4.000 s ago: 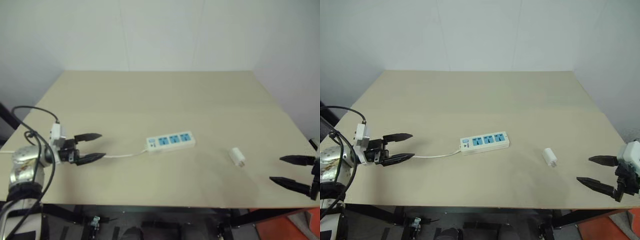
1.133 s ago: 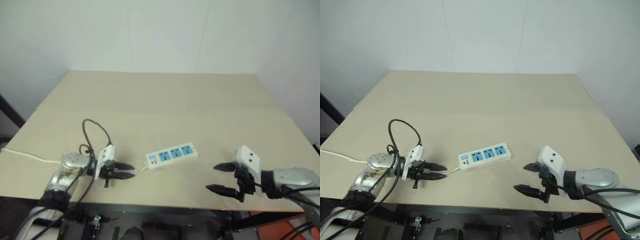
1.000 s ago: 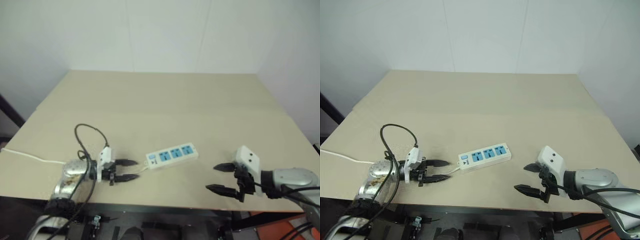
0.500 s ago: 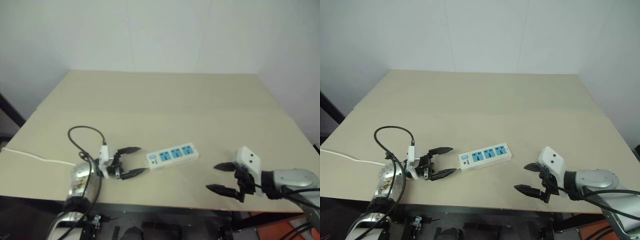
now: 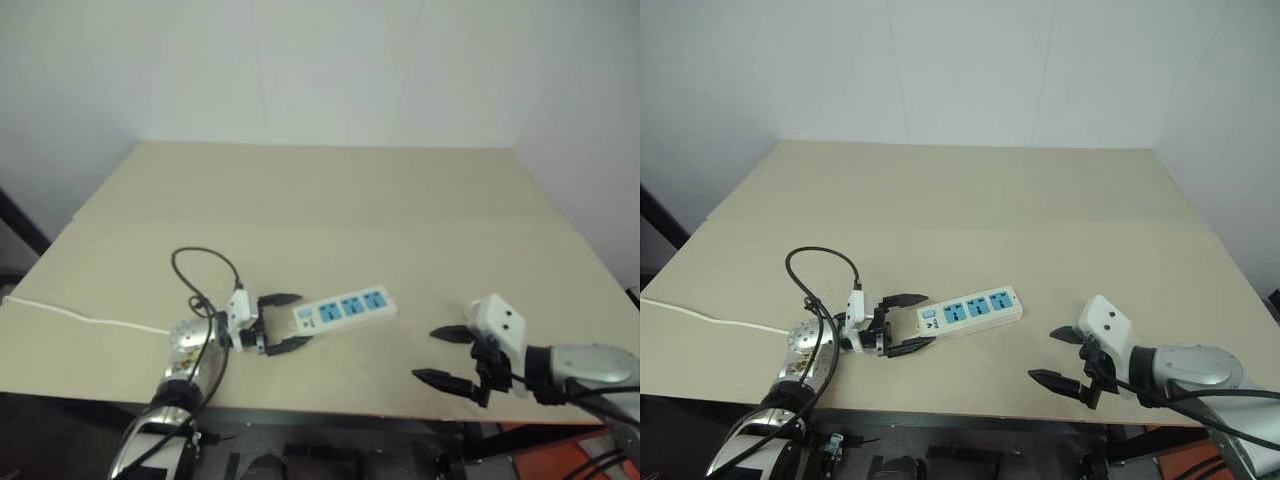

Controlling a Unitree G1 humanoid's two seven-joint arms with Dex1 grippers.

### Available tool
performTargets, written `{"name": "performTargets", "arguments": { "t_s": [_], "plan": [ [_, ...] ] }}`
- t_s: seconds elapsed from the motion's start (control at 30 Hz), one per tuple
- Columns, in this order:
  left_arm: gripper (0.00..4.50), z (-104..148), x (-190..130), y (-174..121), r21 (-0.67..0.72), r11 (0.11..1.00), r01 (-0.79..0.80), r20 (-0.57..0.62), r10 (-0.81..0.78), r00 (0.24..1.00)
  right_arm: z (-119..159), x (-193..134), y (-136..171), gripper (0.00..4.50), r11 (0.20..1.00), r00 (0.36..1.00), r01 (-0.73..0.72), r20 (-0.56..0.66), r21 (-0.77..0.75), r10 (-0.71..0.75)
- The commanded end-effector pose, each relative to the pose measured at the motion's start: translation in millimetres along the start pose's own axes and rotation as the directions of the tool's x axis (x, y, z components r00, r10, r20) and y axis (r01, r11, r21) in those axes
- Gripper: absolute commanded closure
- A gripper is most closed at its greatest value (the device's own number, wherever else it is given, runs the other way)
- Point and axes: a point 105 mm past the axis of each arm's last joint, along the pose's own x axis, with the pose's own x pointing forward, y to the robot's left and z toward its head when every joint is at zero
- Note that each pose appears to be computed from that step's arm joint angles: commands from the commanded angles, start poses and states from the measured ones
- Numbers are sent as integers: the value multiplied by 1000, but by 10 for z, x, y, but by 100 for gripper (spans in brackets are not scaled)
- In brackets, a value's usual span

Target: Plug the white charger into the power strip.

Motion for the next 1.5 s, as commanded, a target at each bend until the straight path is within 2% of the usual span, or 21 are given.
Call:
{"name": "performTargets", "arguments": {
  "t_s": [0.03, 0.2, 0.23, 0.33, 0.37, 0.57, 0.67, 0.8, 0.87, 1.0, 1.13, 1.3, 1.4, 1.5],
  "plan": [
    [4, -45, 58, -23, -17, 1000, 8, -24, -9, 1000, 94, -36, -3, 0, 999, 1000, 19, 24, -36, -19],
    [4, -82, 105, -29, -22, 1000, 7, -55, -8, 998, 100, -26, -24, 0, 999, 999, 27, 26, -39, -26],
    [43, -82, 116, -30, -23, 1000, 7, -55, -8, 998, 99, -25, -27, 0, 999, 999, 28, 26, -40, -27],
    [113, -79, 149, -33, -28, 1000, -6, -43, 5, 999, 103, -16, -36, 0, 999, 999, 31, 27, -42, -30],
    [123, -81, 160, -46, -26, 1000, -6, -40, 5, 999, 104, -14, -41, 0, 999, 999, 32, 27, -43, -30],
    [124, -82, 143, -153, -53, 998, 41, -43, -44, 998, 193, -67, -135, 0, 996, 997, 71, 9, -56, -70],
    [124, -73, 97, -191, -83, 993, 79, -52, -83, 995, 307, -178, -256, 0, 985, 984, 96, -136, -142, -115],
    [124, -51, 62, -255, -118, 981, 154, -64, -162, 985, 502, -280, -597, 0, 985, 956, 173, -242, 20, -163],
    [124, -45, 65, -265, -128, 976, 174, -67, -184, 981, 543, -252, -782, 0, 971, 931, 235, -298, 40, -213],
    [124, -36, 104, -234, -122, 976, 182, -69, -191, 979, 481, -136, -1124, 0, 948, 852, 319, -440, 6, -284],
    [124, -26, 148, -192, -91, 980, 176, -71, -183, 981, 434, 16, -1396, 0, 935, 796, 351, -512, -47, -324],
    [124, -18, 178, -215, -88, 976, 199, -65, -205, 977, 321, 159, -1591, 0, 937, 740, 346, -602, -42, -300],
    [124, -26, 156, -231, -91, 975, 203, -67, -210, 975, 252, 121, -1696, 0, 906, 712, 420, -637, 50, -295],
    [124, -42, 132, -237, -95, 976, 199, -72, -206, 976, 223, 93, -1707, 0, 890, 722, 435, -644, 139, -252]
  ]
}}
